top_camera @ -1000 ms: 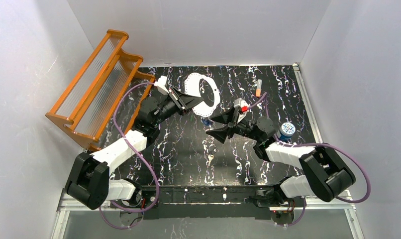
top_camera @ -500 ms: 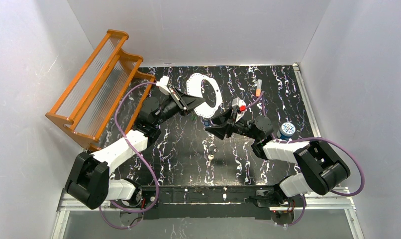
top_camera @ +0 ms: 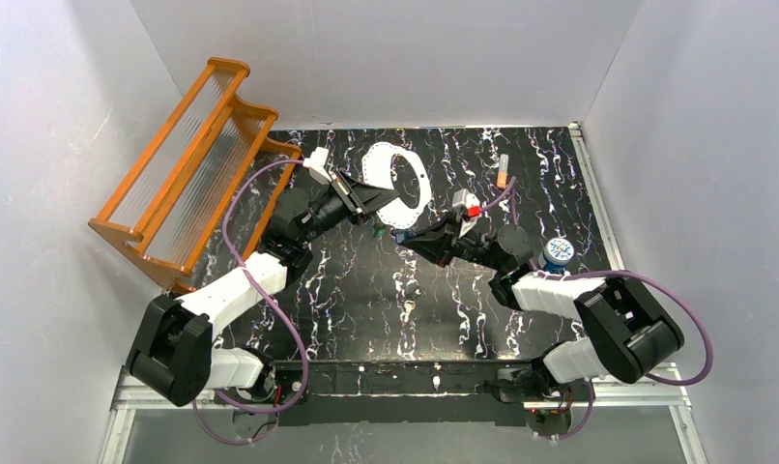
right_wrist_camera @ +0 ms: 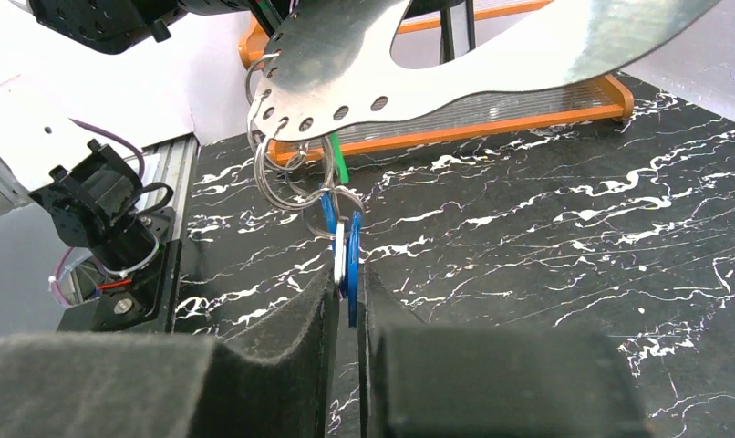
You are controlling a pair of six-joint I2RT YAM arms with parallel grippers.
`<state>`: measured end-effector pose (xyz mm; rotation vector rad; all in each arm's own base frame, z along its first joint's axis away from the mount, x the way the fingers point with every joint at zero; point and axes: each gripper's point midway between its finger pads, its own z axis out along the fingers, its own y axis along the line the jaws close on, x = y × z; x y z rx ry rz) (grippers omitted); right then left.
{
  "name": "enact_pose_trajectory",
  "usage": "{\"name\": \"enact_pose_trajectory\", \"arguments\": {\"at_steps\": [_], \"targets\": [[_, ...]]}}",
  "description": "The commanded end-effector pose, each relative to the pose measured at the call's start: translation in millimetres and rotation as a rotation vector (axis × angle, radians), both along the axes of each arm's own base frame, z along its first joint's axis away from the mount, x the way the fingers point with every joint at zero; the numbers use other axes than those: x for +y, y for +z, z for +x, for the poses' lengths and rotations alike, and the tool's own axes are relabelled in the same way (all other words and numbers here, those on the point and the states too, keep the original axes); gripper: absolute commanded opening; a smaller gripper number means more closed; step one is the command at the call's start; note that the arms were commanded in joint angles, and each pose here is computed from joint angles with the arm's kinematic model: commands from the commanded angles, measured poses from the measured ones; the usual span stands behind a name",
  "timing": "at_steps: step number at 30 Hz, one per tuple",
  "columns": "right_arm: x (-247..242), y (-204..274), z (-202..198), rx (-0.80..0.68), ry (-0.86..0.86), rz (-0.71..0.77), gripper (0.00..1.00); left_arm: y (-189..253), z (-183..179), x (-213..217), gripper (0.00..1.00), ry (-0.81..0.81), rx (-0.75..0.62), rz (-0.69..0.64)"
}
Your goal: Remove the keys from the keyring
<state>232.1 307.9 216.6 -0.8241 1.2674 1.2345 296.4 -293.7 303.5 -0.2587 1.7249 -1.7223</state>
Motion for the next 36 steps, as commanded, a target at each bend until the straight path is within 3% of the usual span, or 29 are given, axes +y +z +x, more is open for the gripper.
{"name": "enact_pose_trajectory", "arguments": {"at_steps": [1, 4, 26, 36], "targets": [[0, 18, -2, -0.075, 0.005, 0.024, 0.14, 37, -3, 1, 0.0, 0.005, -0.095, -0.052], [-2, 11, -5, -0.068, 0.004, -0.002, 0.01, 36, -2, 1, 0.0, 0.013, -0.101, -0.041], [-33, -15, -16, 0.057, -0.055, -0.374, 0.01, -58, 2, 34, 0.0, 0.189, -0.076, 0.184], [-19, -8, -20, 0.07, 0.008, -0.272, 0.05, -22, -5, 26, 0.0, 0.138, -0.147, 0.09]]}}
